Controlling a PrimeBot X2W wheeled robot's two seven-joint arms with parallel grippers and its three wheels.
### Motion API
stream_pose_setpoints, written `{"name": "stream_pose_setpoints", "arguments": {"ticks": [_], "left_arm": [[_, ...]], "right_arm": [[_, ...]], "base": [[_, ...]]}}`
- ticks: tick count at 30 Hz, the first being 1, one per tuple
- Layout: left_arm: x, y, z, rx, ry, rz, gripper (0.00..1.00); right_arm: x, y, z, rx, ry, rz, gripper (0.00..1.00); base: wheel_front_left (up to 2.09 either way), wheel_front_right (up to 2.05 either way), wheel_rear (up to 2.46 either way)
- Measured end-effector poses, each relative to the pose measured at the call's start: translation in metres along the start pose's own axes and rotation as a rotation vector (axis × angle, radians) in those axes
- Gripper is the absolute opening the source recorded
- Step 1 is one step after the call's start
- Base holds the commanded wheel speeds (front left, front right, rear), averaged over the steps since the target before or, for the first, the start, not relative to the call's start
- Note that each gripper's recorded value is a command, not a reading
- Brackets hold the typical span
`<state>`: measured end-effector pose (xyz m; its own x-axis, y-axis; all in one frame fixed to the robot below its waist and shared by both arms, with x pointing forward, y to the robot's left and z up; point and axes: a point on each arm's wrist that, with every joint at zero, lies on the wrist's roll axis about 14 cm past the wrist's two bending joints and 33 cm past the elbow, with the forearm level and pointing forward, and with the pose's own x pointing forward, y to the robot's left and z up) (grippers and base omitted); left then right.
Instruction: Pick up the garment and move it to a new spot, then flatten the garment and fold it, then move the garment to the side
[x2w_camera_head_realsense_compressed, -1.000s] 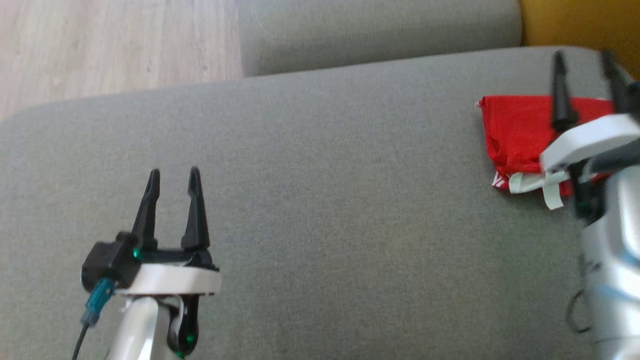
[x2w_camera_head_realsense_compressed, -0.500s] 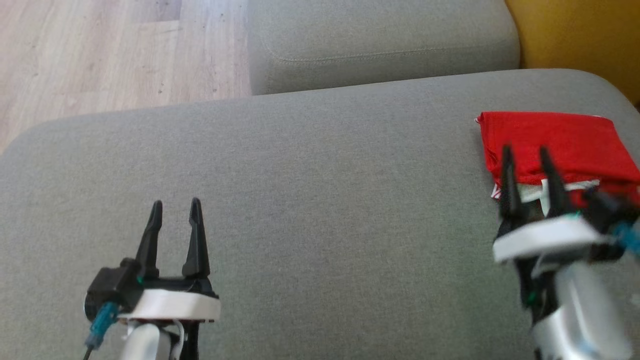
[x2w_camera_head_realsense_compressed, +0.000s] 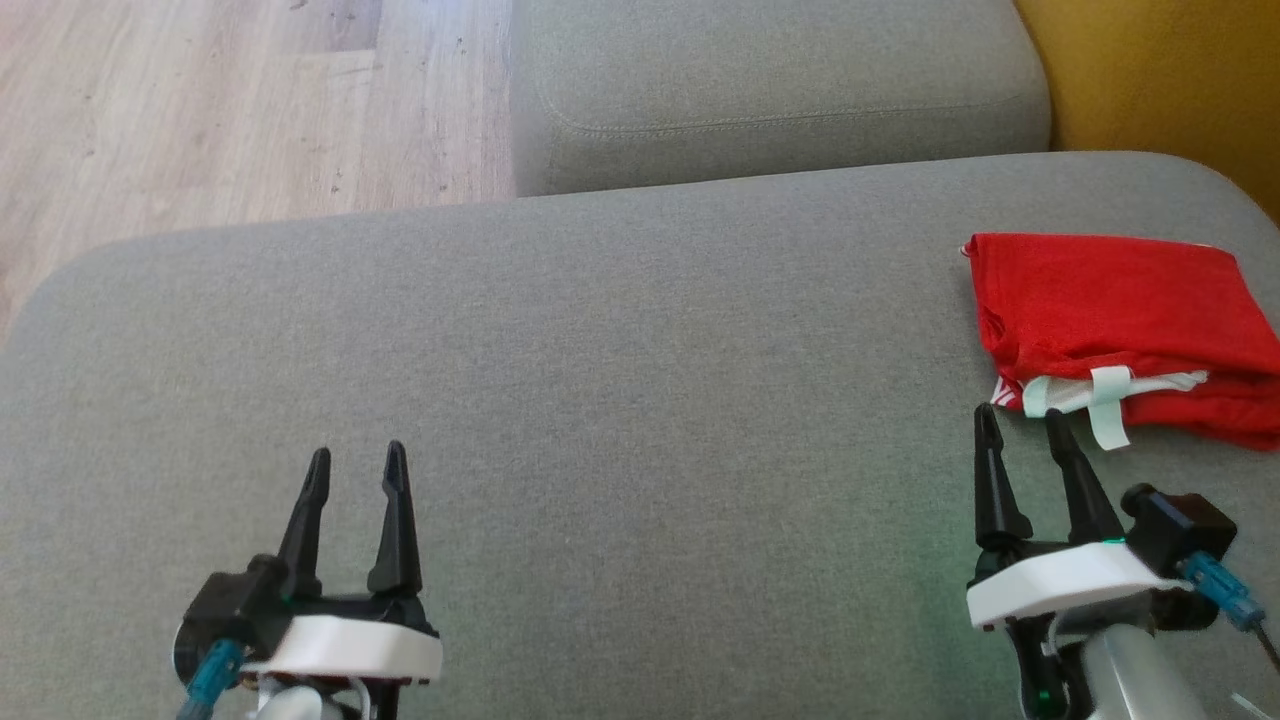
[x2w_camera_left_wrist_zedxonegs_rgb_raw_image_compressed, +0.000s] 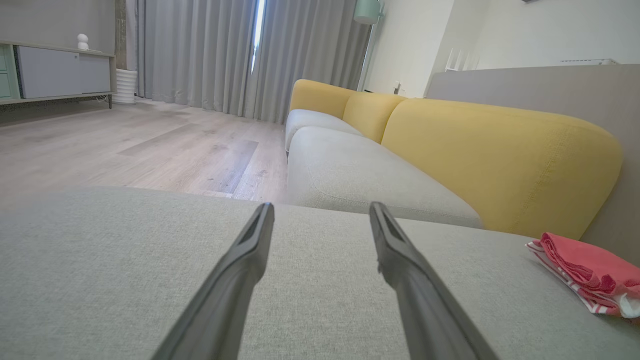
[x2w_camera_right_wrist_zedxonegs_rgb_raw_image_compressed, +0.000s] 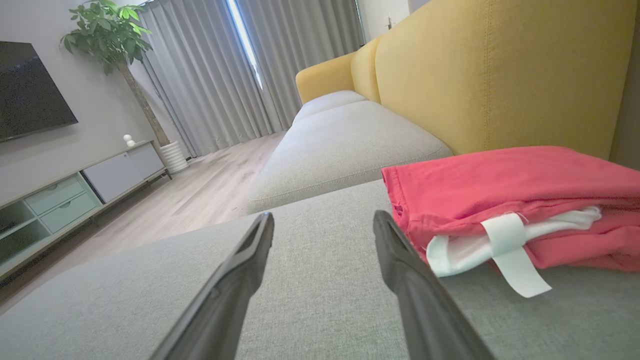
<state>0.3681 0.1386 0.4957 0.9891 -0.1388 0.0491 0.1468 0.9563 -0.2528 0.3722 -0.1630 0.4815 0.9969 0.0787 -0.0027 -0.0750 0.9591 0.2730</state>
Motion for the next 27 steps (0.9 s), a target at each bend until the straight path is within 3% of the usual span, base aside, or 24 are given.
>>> {"name": "stream_pose_setpoints", "arguments": {"ticks": [15, 25, 26, 27], "left_arm": [[0.001, 0.000, 0.005, -0.046, -0.019, 0.005, 1.00], [-0.001, 0.002, 0.005, -0.066, -0.020, 0.014, 1.00], [-0.002, 0.002, 0.002, -0.069, -0.011, 0.018, 0.00], [-0.005, 0.004, -0.005, -0.071, 0.011, 0.023, 0.00]], "right_arm": [[0.002, 0.006, 0.013, -0.069, -0.038, 0.027, 1.00], [0.001, 0.003, 0.012, -0.035, -0.037, 0.015, 1.00], [0.000, 0.003, 0.010, -0.034, -0.029, 0.013, 0.00], [-0.001, 0.001, 0.004, -0.033, -0.011, 0.008, 0.00]], "base": [[0.00, 0.00, 0.00], [0.00, 0.00, 0.00], [0.00, 0.00, 0.00], [0.00, 0.00, 0.00]]}}
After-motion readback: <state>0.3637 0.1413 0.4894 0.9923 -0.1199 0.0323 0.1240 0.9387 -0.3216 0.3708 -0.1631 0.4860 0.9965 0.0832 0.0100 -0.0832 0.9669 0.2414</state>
